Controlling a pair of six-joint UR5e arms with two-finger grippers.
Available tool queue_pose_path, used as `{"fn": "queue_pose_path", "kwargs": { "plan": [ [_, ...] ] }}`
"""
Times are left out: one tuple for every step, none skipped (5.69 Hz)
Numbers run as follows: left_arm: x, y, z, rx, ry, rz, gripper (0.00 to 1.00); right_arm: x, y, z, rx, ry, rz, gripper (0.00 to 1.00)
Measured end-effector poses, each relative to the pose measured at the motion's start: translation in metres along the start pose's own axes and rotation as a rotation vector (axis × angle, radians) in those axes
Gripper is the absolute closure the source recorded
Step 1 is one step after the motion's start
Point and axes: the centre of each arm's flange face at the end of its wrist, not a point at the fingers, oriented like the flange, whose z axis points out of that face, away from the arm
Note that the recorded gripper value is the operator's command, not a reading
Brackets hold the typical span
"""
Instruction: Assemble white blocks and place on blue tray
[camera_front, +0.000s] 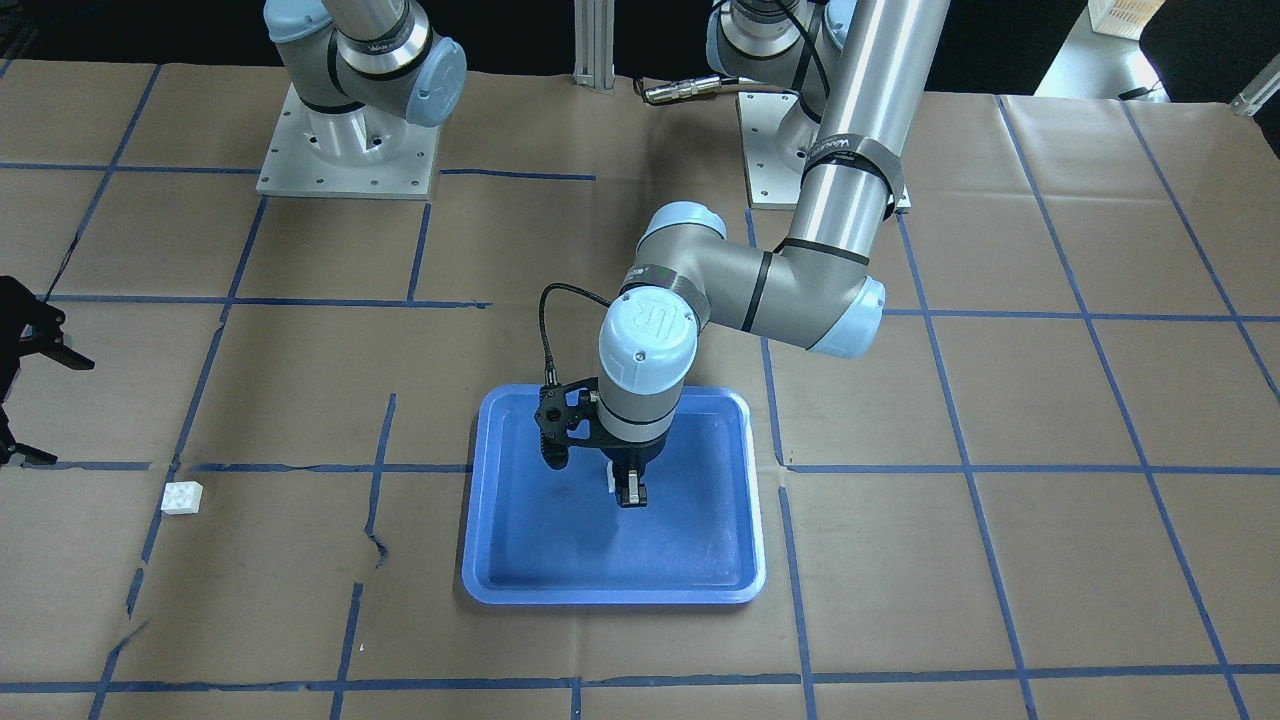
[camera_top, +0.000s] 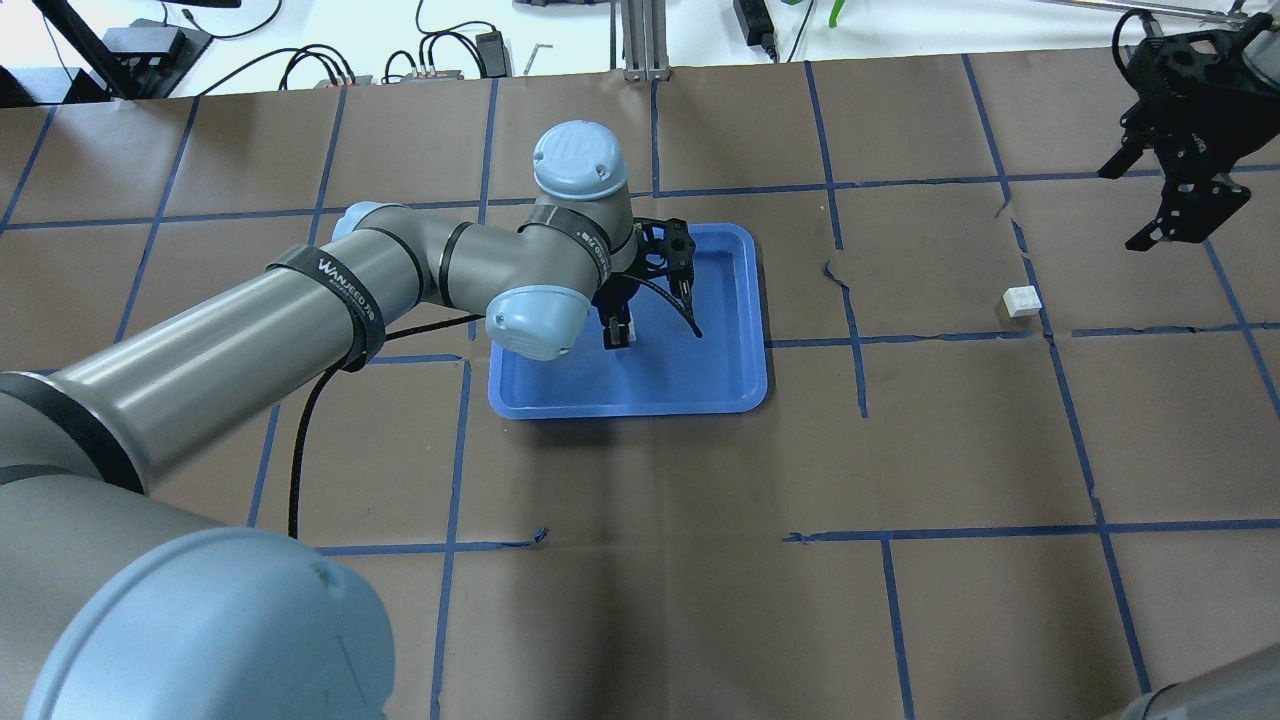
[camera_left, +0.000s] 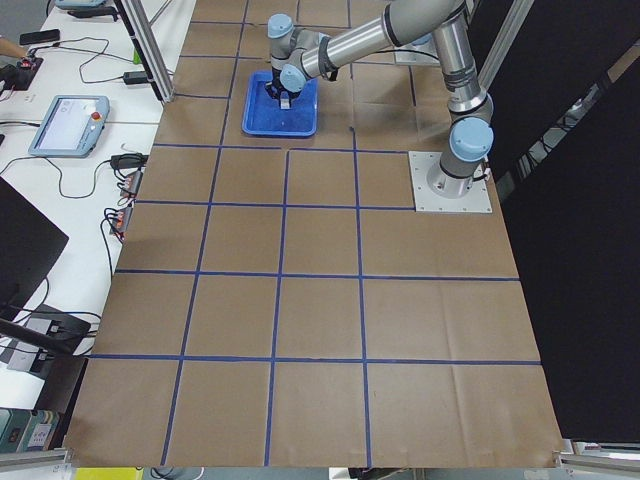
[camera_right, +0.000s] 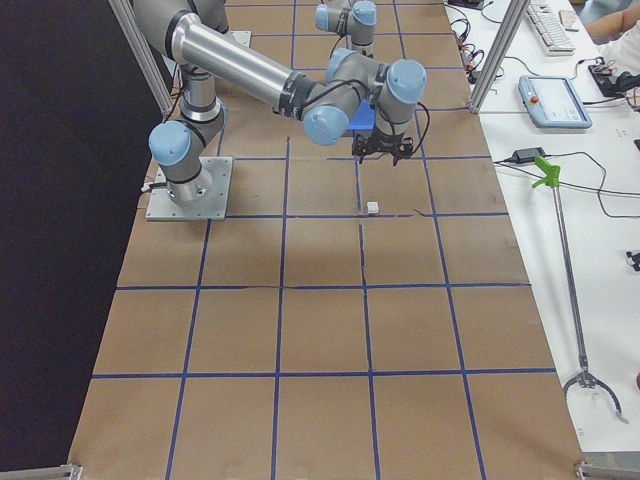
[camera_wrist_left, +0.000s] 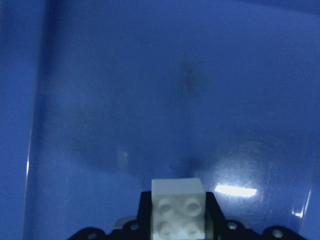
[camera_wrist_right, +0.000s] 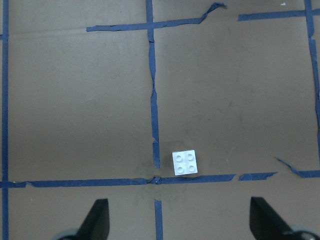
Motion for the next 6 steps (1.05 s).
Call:
{"fn": "queue_pose_path", "kwargs": {
  "plan": [
    [0.003, -0.001, 0.004, -0.002, 0.006, 0.010, 0.02, 0.012, 0.026, 0.030, 0.082, -0.003, -0.032, 0.00],
    [0.005, -0.001, 0.005, -0.003, 0.010, 0.012, 0.01, 0.022, 0.049, 0.062, 0.157, -0.006, -0.062, 0.00],
    [0.005, -0.001, 0.005, -0.002, 0.013, 0.013, 0.01, 0.029, 0.066, 0.092, 0.220, -0.014, -0.090, 0.00],
    [0.005, -0.001, -0.003, 0.000, 0.004, 0.014, 0.01, 0.032, 0.075, 0.117, 0.260, -0.029, -0.106, 0.00],
    [0.003, 0.001, -0.026, 0.000, -0.004, 0.011, 0.01, 0.029, 0.079, 0.137, 0.284, -0.048, -0.116, 0.00],
    [0.001, 0.009, -0.062, -0.005, 0.008, -0.007, 0.01, 0.024, 0.080, 0.153, 0.290, -0.050, -0.128, 0.00]
  ]
}}
